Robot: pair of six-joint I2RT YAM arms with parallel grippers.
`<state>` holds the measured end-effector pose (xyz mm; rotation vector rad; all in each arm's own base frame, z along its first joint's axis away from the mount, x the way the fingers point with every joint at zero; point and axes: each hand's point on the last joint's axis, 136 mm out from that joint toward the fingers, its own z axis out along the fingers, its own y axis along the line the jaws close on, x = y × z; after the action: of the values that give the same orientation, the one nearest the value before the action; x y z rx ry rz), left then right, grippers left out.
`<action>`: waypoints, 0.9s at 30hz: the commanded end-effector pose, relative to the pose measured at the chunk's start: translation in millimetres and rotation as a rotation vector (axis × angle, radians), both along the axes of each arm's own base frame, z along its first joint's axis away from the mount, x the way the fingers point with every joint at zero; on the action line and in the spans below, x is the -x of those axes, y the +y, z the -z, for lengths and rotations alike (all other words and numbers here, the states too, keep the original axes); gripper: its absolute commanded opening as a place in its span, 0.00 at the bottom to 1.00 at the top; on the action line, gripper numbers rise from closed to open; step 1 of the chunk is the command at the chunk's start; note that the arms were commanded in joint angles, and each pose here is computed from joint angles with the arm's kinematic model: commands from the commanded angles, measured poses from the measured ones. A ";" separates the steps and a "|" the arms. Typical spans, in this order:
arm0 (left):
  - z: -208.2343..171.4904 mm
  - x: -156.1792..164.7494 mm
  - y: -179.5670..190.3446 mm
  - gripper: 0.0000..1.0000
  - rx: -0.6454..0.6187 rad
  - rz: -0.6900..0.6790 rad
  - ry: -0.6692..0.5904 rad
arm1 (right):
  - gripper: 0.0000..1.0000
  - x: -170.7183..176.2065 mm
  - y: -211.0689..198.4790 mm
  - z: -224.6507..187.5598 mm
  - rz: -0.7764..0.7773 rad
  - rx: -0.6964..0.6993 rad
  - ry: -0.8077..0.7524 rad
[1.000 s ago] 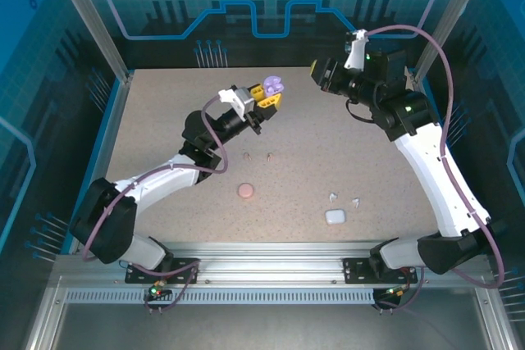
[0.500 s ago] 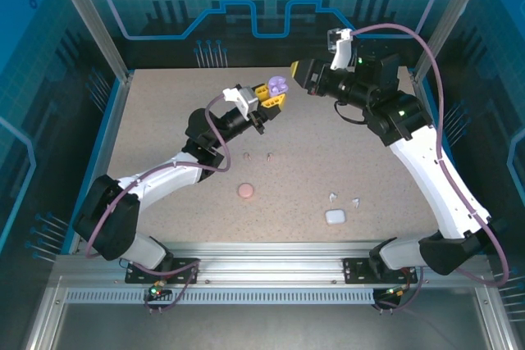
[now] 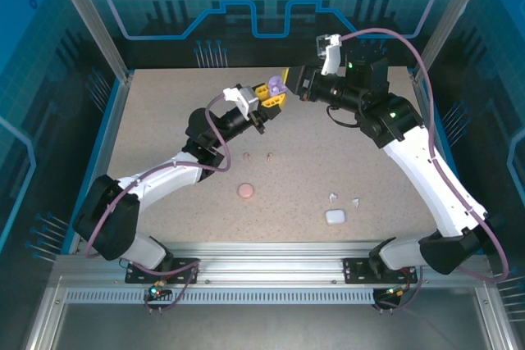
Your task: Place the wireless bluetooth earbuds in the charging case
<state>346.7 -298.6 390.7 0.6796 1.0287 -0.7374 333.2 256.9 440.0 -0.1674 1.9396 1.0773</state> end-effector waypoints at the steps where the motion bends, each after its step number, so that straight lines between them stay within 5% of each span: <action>1: -16.5 5.4 -3.1 0.00 0.012 0.016 -0.056 | 0.19 1.6 10.9 6.1 -0.035 -0.012 0.018; 23: -19.6 4.9 -1.4 0.00 0.017 0.006 -0.060 | 0.18 8.9 20.6 37.3 -0.091 0.076 0.059; 27: -17.1 4.2 -2.7 0.00 0.014 0.009 -0.051 | 0.27 8.4 19.9 39.8 -0.081 0.089 0.063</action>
<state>348.2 -299.5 386.8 0.6829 1.0471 -0.7388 334.0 266.0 414.8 -0.2115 2.0006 1.0597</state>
